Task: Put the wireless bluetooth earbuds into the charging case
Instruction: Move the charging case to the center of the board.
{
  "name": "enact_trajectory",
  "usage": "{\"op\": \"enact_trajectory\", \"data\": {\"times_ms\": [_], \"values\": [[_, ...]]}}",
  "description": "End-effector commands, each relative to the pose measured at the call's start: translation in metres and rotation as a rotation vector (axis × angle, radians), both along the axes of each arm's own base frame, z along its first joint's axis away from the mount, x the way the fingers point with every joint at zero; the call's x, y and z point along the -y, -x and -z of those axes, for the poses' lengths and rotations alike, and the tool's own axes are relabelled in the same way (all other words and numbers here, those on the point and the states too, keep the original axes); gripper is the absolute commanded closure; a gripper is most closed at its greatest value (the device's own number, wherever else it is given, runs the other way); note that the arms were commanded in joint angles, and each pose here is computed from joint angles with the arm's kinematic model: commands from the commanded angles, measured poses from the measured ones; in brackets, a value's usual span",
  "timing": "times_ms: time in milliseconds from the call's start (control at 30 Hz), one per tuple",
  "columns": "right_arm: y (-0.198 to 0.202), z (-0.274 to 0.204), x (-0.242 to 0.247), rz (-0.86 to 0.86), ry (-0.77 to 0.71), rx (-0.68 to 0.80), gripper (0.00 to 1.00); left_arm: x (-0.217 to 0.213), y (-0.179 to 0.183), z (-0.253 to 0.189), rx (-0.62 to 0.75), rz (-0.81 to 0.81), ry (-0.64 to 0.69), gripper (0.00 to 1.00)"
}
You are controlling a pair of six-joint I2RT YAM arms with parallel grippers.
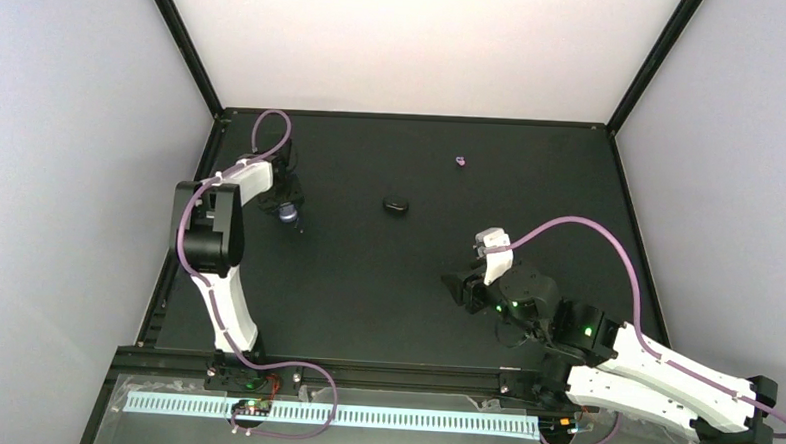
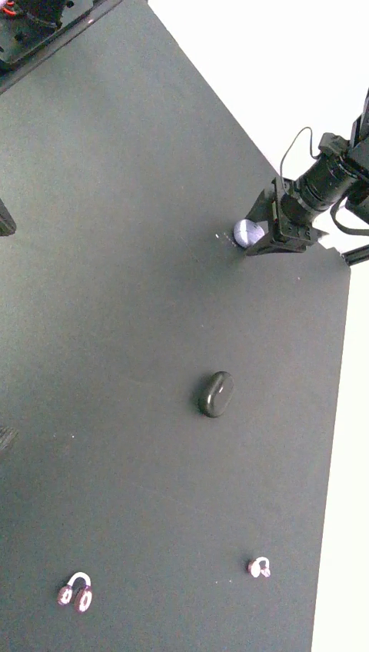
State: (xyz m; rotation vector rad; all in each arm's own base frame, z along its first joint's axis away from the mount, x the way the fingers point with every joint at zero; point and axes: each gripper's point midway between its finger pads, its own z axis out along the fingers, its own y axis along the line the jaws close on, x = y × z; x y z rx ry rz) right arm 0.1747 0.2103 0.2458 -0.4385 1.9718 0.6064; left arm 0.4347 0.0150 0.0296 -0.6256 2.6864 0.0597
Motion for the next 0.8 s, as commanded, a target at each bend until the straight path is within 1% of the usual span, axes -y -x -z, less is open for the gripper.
{"op": "enact_trajectory", "data": {"times_ms": [0, 200, 333, 467, 600, 700, 767], "values": [[-0.001, -0.006, 0.003, 0.015, -0.023, -0.002, 0.36, 0.002, 0.002, 0.006, -0.053, 0.014, -0.011, 0.43], [0.0, -0.006, 0.007, 0.024, -0.032, -0.004, 0.36, 0.008, 0.006, 0.008, -0.061, 0.016, 0.011, 0.54], [0.001, -0.004, 0.008, 0.026, -0.035, -0.004, 0.36, 0.032, 0.018, -0.002, -0.008, 0.047, 0.059, 0.56], [0.0, -0.002, 0.006, 0.025, -0.036, -0.001, 0.36, 0.075, 0.049, -0.012, 0.019, 0.12, 0.072, 0.56], [-0.001, 0.002, 0.0, 0.013, -0.041, -0.001, 0.36, 0.126, 0.099, -0.008, 0.035, 0.171, 0.135, 0.56], [-0.001, 0.009, -0.004, 0.004, -0.034, -0.012, 0.36, 0.163, 0.139, 0.008, 0.006, 0.193, 0.168, 0.55], [-0.001, 0.014, -0.006, -0.001, -0.023, -0.021, 0.36, 0.183, 0.157, 0.018, -0.014, 0.177, 0.193, 0.55]]}}
